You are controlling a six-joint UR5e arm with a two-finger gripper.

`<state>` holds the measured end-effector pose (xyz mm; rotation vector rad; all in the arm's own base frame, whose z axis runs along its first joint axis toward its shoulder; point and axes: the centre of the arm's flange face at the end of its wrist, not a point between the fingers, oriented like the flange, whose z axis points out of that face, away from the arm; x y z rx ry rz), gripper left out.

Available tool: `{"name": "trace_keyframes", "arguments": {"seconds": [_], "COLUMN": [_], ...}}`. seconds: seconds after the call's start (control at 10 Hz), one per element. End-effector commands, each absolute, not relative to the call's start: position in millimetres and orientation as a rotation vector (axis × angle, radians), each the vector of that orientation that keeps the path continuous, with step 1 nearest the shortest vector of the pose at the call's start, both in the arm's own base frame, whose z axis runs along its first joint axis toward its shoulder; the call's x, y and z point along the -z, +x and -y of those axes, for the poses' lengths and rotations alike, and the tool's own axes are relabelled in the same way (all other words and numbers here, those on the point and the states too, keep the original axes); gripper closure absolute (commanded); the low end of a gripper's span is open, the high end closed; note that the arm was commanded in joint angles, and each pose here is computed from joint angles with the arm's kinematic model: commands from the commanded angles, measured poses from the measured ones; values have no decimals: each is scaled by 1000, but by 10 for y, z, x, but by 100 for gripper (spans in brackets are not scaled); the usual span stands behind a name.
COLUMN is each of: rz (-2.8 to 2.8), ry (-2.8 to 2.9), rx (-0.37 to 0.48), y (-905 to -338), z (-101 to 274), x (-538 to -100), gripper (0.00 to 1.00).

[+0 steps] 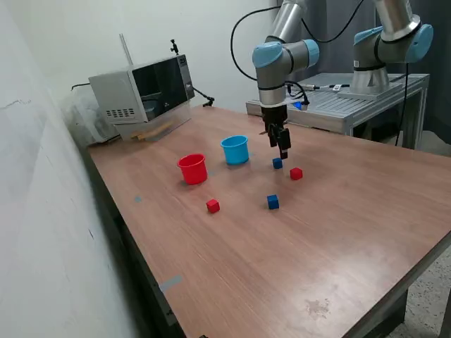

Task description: Place red objects in the red bin, and blue objects in the blue bin.

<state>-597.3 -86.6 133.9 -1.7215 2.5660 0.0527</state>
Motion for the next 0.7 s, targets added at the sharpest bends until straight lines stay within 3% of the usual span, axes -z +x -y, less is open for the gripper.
{"name": "trace_keyframes", "arguments": {"seconds": [0.0, 0.2, 0.3, 0.6], "rz": [-2556, -2555, -2553, -2554], "ry": [-1715, -1715, -1714, -1714], "rx": [-38, -36, -31, -33], "y": [-5973, -5973, -5977, -6037], "z": [865, 865, 866, 862], "x": [-1241, -1231, -1210, -1179], "gripper": [0, 0, 100, 100]}}
